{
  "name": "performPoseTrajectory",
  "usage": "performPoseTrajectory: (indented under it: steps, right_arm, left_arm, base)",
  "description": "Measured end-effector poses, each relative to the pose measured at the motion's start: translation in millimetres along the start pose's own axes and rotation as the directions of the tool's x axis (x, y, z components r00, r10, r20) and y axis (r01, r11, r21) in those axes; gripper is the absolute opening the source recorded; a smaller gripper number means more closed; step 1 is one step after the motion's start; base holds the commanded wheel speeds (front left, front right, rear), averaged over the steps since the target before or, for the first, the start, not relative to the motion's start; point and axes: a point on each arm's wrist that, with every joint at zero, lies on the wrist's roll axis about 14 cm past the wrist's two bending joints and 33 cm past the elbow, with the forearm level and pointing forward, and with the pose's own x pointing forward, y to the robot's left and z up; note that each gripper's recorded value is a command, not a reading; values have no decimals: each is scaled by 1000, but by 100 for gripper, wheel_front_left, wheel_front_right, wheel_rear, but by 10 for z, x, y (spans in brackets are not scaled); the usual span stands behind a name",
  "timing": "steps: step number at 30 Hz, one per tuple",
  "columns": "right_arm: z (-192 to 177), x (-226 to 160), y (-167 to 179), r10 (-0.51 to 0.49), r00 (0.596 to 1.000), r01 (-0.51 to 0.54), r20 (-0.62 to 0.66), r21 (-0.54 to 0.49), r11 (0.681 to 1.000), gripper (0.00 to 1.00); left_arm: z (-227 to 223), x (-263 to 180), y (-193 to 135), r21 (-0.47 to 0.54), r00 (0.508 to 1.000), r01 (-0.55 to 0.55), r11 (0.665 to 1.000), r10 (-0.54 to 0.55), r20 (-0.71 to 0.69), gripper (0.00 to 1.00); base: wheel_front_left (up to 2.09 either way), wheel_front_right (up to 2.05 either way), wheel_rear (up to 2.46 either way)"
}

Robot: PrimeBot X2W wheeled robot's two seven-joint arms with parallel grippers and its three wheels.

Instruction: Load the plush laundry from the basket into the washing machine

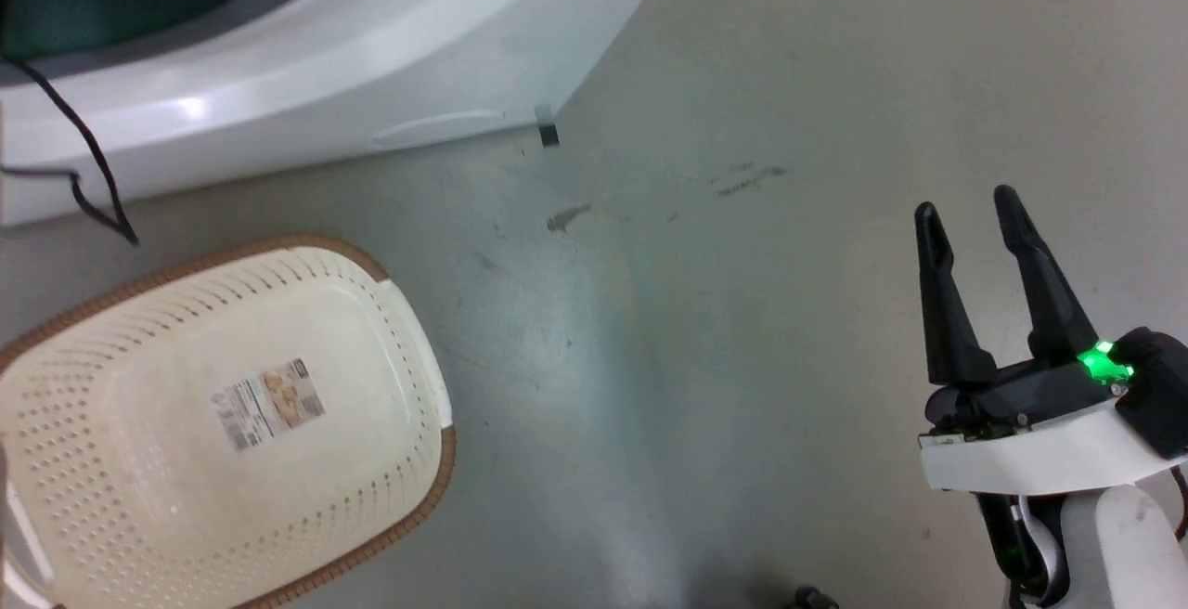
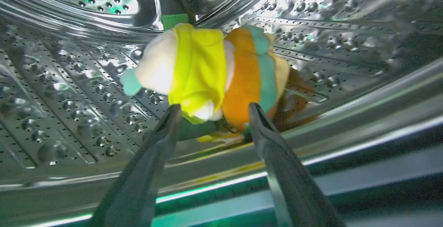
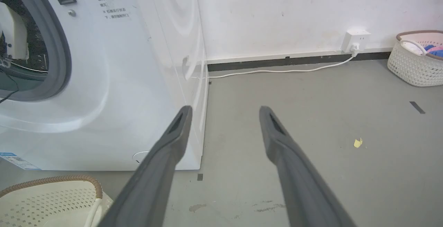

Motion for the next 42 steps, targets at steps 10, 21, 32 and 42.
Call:
performPoseTrajectory:
  steps: [10, 21, 32, 42]
  right_arm:
    - [598, -369, 35, 29, 989, -23, 142, -45, 999, 100]
    - [1001, -927, 244, 102, 958, -93, 267, -47, 995, 100]
    - [1190, -1240, 525, 192, 919, -186, 344, -52, 981, 100]
    - [1096, -1338, 680, 239, 915, -236, 324, -48, 971, 100]
  left_arm:
    - [323, -904, -4, -78, 982, 64, 995, -49, 180, 100]
    - [348, -2265, -18, -163, 915, 96, 982, -22, 402, 100]
    - [-166, -3577, -52, -396, 837, 33, 918, 191, 513, 100]
    - [-586, -4101, -137, -472, 835, -34, 881, 284, 470, 100]
  base:
    - [0, 0, 0]
    - [0, 0, 0]
    - [0, 0, 0]
    - [0, 0, 0]
